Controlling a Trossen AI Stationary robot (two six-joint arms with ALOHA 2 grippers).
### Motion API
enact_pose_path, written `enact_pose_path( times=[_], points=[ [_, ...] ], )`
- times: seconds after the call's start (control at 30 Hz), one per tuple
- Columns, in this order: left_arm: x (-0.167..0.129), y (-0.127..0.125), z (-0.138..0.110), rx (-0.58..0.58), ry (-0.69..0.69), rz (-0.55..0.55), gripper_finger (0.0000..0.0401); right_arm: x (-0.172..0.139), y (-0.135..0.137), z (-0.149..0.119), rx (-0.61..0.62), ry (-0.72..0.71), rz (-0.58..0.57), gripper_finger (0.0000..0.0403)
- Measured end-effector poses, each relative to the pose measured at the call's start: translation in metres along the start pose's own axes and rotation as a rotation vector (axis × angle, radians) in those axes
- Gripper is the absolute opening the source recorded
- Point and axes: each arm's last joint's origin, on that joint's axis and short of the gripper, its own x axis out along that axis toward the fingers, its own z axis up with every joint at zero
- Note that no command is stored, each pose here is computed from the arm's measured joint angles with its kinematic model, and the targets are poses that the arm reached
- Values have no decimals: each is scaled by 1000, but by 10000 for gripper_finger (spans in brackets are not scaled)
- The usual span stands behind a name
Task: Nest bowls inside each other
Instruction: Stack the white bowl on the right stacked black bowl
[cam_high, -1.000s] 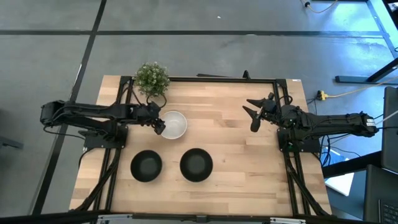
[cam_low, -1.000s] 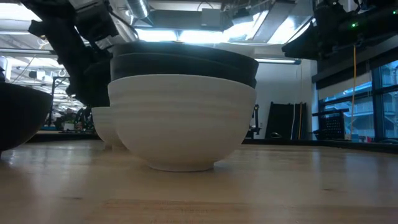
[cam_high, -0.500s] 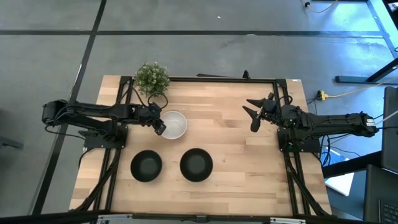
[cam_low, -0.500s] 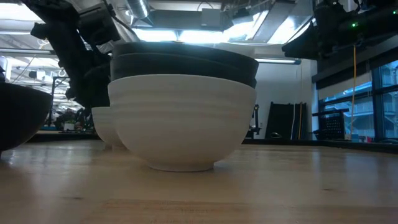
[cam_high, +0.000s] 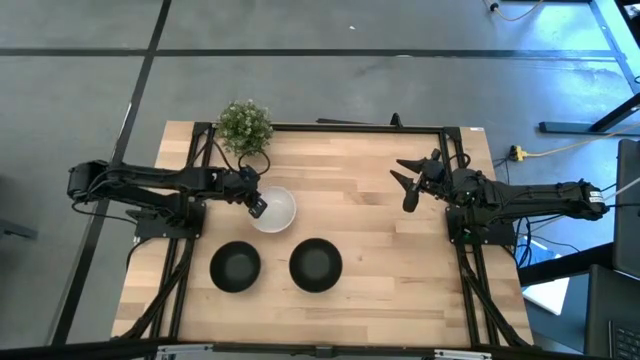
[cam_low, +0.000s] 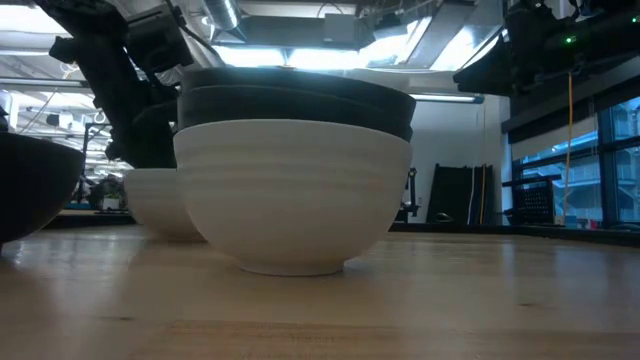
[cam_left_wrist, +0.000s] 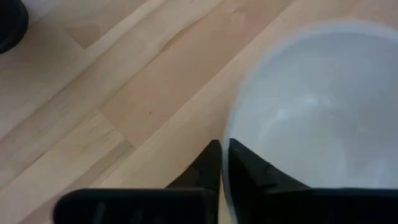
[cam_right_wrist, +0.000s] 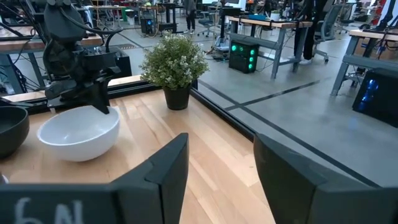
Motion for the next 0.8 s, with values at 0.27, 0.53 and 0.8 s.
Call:
enact_pose_path(
  times=[0.27,0.53,0.8],
  points=[
    [-2,2,6,-22,0,-41,6,0,0,0,0,0,1,181],
    [-49,-1,57,33,-171,-215,4,0,0,0,0,0,1,181],
    [-86,-41,89,118,-221,-482,2,0,0,0,0,0,0,181]
  ],
)
